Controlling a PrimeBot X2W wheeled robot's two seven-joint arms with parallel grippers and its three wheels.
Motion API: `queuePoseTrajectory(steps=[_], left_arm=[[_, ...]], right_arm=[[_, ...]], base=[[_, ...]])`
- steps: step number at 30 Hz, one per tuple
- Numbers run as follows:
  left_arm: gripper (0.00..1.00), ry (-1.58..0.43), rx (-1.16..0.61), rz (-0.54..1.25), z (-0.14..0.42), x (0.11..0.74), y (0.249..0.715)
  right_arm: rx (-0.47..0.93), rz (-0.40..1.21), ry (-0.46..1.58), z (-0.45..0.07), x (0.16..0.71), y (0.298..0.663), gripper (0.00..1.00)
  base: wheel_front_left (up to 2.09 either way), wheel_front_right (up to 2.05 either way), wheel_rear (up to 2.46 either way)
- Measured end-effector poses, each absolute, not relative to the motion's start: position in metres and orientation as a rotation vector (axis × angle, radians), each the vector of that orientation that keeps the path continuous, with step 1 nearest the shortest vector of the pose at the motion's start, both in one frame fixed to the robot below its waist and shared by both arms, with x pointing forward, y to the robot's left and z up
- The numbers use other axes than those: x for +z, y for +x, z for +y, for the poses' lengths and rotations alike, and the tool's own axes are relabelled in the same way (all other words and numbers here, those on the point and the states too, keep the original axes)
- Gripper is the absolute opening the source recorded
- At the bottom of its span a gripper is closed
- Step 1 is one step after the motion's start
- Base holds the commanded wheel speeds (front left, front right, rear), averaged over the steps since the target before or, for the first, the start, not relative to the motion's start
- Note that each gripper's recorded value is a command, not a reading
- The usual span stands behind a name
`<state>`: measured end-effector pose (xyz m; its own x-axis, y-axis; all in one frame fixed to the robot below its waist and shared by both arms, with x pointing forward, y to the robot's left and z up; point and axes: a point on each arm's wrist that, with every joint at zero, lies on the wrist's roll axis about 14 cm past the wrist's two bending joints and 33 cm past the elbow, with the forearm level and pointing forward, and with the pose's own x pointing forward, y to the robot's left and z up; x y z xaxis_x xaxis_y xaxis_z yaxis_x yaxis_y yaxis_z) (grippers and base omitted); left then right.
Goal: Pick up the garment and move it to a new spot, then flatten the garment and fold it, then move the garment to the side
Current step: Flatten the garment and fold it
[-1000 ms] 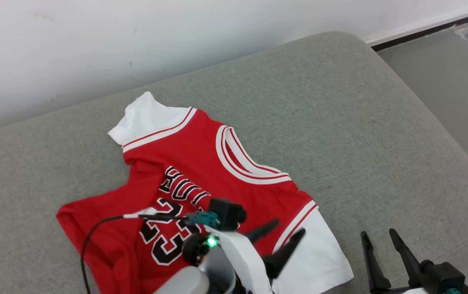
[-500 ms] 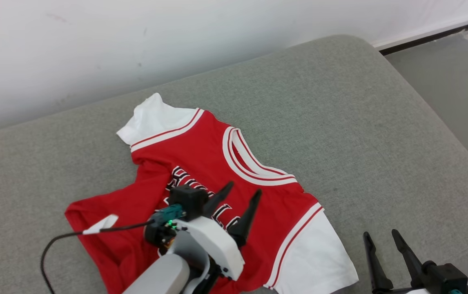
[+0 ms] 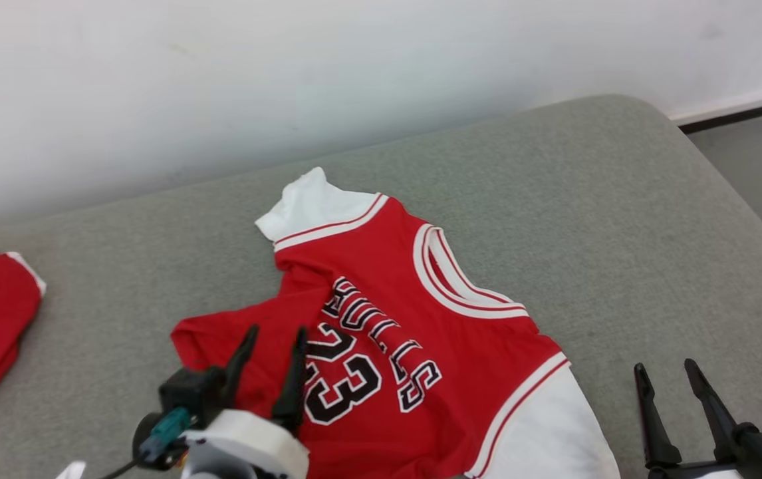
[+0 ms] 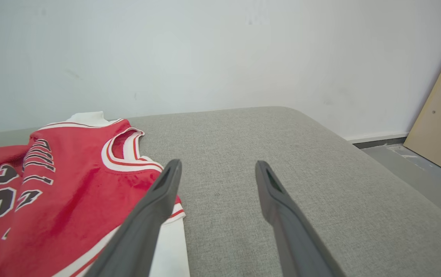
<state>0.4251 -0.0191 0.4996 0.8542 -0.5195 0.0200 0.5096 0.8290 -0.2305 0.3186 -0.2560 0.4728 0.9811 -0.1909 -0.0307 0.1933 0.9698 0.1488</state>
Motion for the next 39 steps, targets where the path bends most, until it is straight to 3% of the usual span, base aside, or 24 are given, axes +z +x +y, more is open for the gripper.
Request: queuePoseTrajectory(steps=[11, 21, 39], left_arm=[[1.00, -0.216, -0.326, -0.028, 0.063, 0.507, 0.398], [1.00, -0.224, -0.252, -0.006, 0.091, 0.493, 0.365], [1.00, -0.150, -0.387, 0.308, 0.050, 0.403, 0.301]], right_arm=[[-0.105, 0.008, 0.104, -0.237, 0.477, 0.327, 1.00], [-0.054, -0.002, 0.107, -0.221, 0.479, 0.329, 1.00], [-0.047, 0.020, 0.114, -0.218, 0.472, 0.323, 1.00]], base=[[0.00, 0.00, 0.00], [0.00, 0.00, 0.00], [0.00, 0.00, 0.00]])
